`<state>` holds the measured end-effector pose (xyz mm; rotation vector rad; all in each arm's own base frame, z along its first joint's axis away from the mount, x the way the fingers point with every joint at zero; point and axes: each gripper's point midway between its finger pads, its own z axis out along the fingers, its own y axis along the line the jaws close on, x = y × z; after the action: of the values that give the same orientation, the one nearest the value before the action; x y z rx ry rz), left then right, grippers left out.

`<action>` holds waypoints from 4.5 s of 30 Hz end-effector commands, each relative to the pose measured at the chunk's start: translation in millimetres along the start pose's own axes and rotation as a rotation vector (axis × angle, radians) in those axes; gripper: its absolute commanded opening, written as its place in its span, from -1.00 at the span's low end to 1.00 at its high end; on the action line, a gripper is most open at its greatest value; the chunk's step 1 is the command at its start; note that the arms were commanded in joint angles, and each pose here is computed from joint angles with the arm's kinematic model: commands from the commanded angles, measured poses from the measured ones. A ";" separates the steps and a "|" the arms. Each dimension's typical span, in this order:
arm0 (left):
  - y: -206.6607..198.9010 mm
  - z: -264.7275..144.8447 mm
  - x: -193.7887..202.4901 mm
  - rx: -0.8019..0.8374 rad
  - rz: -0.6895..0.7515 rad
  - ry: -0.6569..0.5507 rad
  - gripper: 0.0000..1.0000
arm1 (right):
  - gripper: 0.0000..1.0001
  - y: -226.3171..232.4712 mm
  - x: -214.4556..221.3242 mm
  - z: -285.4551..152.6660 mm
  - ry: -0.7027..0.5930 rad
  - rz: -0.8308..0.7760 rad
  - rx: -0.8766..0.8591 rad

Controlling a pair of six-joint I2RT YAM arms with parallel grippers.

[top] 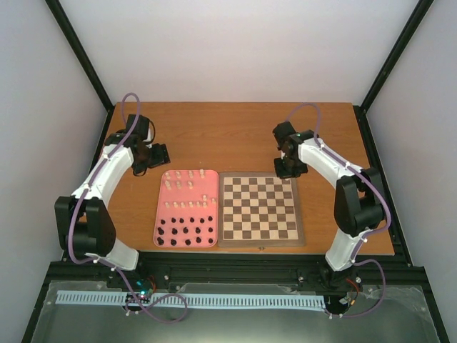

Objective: Set up the chess pieces on the board
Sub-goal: Place the chess piece on the chessboard, then pick up the chess piece from the storage box.

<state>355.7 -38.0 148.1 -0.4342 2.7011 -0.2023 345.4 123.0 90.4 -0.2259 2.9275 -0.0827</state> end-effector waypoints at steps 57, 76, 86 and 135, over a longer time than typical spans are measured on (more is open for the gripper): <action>-5.0 3.3 -7.0 0.003 0.022 0.008 0.68 | 0.20 -5.0 -7.2 9.5 -0.029 -0.013 -0.068; -4.5 0.0 -9.3 -0.004 -0.010 0.001 0.68 | 0.24 221.0 -51.8 -85.4 -0.220 -0.369 -0.364; -5.5 -55.0 -44.6 -0.002 -0.055 -0.183 0.76 | 0.18 301.4 -35.7 -66.1 -0.191 -0.431 -0.513; 3.5 -87.8 -53.4 -0.025 -0.030 -0.293 0.83 | -0.16 347.3 -38.0 26.3 -0.123 -0.465 -0.378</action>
<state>362.4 -10.8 239.5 -0.4916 2.4402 -0.0938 329.9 466.0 43.3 -0.9186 2.7225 0.4234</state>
